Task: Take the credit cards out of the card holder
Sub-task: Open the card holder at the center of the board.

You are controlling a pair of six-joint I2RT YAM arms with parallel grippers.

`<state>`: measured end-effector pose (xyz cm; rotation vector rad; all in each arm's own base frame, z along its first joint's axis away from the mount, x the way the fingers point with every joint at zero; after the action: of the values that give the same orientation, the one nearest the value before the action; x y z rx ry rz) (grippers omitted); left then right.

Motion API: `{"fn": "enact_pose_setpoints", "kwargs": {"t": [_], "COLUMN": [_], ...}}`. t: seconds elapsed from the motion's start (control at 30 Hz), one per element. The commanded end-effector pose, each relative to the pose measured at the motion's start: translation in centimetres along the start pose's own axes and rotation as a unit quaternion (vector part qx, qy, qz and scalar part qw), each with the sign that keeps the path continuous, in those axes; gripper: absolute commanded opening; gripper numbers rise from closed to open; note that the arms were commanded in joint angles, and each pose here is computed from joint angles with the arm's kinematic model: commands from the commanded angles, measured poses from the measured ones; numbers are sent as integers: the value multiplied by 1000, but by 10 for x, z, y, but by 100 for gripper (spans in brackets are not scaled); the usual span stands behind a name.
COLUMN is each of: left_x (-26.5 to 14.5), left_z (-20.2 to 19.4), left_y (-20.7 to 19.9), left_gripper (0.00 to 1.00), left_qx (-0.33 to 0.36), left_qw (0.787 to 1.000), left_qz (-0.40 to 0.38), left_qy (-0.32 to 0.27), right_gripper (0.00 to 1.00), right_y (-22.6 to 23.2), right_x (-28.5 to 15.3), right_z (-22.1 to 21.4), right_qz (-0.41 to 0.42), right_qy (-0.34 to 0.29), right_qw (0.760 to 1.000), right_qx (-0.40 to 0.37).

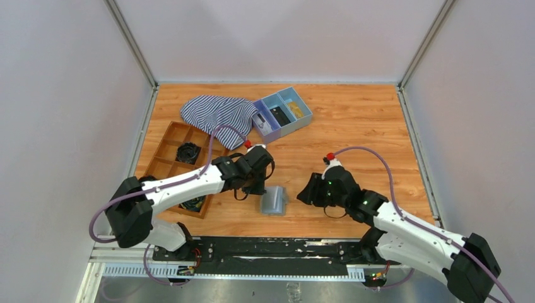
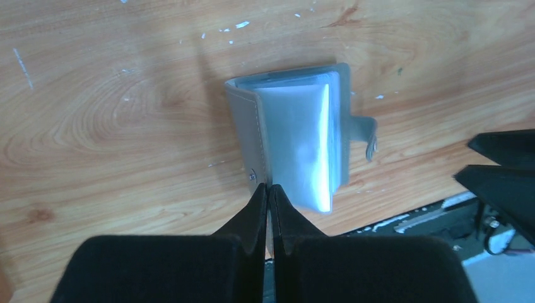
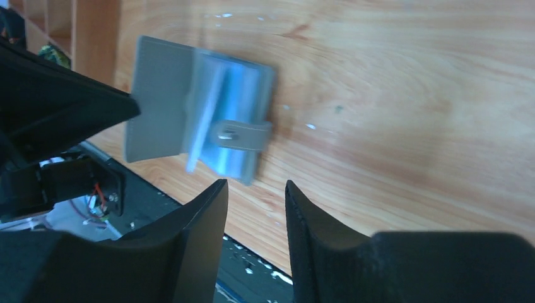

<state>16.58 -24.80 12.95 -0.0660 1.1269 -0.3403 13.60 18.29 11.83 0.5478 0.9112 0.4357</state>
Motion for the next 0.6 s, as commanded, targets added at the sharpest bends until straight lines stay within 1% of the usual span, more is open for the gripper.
{"fn": "enact_pose_setpoints", "kwargs": {"t": [0.0,0.17,0.27,0.47,0.57], "left_x": [-4,-2,4,16,23], "left_z": [7,0,-5,-18,-25], "left_y": [-10,4,14,36,41], "left_gripper": [0,0,0,0,0], "left_qx": [-33,-37,-39,-42,-40], "left_qw": [997,998,998,999,999], "left_qz": [-72,-50,-39,-15,-10], "left_qy": [-22,-14,-5,13,24], "right_gripper": [41,38,38,38,35], "right_y": [37,63,75,57,42], "right_x": [8,28,40,70,81], "right_z": [7,-3,-6,-11,-18], "right_qz": [61,76,84,24,-11], "right_qy": [20,68,71,68,78], "right_qw": [998,993,992,996,996], "right_qx": [-22,-51,-63,-60,-51]}}
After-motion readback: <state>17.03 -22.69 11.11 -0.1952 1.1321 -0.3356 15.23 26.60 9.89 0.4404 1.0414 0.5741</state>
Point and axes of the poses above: each gripper's point midway between its finger pads, its own x axis out along the fingers, its own y axis along the line the jaws close on, z = x × y, the point moved 5 cm from there along -x, back along the fingers, and after that the axes turned 3 degrees about x, right-handed, at the moved point
